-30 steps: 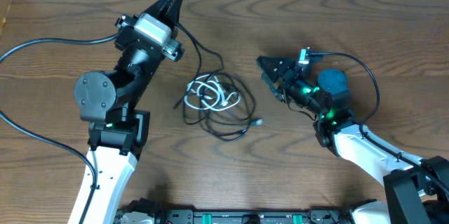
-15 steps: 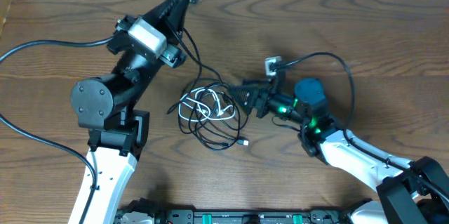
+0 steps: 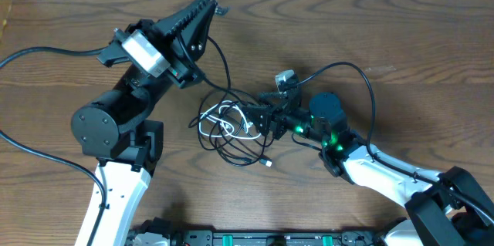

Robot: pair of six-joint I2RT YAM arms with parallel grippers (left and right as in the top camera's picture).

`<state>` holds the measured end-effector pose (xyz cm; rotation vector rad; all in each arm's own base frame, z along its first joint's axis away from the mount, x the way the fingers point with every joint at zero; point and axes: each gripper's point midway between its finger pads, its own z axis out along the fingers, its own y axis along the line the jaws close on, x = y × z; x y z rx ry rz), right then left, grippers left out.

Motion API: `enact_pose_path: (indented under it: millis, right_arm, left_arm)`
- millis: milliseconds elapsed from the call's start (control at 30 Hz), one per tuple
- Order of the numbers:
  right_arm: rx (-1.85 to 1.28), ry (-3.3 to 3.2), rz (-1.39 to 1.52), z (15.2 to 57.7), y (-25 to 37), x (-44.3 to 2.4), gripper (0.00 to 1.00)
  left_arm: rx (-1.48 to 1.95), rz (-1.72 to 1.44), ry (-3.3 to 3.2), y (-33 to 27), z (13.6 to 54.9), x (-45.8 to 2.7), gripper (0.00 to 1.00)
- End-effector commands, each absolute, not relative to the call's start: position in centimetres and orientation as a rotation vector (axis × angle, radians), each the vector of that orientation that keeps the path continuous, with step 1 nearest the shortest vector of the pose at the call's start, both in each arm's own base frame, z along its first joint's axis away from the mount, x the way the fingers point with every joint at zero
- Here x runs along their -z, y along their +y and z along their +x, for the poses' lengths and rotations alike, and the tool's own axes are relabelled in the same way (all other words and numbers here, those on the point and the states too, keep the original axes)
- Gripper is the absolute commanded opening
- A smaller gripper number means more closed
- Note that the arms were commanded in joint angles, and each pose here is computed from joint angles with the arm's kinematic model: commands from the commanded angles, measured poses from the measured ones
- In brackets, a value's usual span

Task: Untangle cables
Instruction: 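Pull the left gripper up-left and right gripper right, stretching cables apart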

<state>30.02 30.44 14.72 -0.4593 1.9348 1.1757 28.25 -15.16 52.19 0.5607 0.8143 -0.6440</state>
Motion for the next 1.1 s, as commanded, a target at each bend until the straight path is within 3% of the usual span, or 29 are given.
enact_pose_path:
  millis: [0,100,167,200,300,333,633,833,1067]
  right_arm:
    - [-1.143,1.928,-0.493,30.0,30.7,-14.3,0.64]
    - [-1.14,1.932,-0.496,30.0,30.8,-14.1,0.6]
    - [-1.138,1.933,-0.499,30.0,30.8,-14.0,0.5]
    - [-1.138,1.933,-0.499,30.0,30.8,-14.0,0.43]
    - [-1.138,1.933,-0.498,30.0,30.8,-14.0,0.04]
    - [-1.138,1.934,-0.498,30.0,30.8,-14.0,0.01]
    - [-1.058,2.05,-0.376,32.3,26.9,-12.1,0.01]
    - [-0.945,2.109,-0.191,35.0,20.5,-12.0,0.01]
    - [-0.756,2.031,0.065,38.0,10.3,-15.2,0.01]
  left_arm:
    - [0.694,0.573,0.777,-15.2,26.8,-53.4,0.08]
    - [0.69,0.575,0.762,-15.2,26.6,-53.6,0.08]
    - [0.689,0.575,0.76,-15.2,26.5,-53.6,0.08]
    - [0.689,0.575,0.76,-15.2,26.5,-53.6,0.08]
    - [0.687,0.574,0.76,-15.1,26.5,-53.7,0.08]
    - [0.685,0.569,0.76,-15.1,26.6,-53.7,0.08]
    - [0.542,0.525,0.791,-11.7,28.5,-53.5,0.08]
    - [0.429,0.424,0.938,-6.8,31.7,-51.7,0.08]
    - [0.317,0.238,1.174,0.6,35.1,-47.6,0.08]
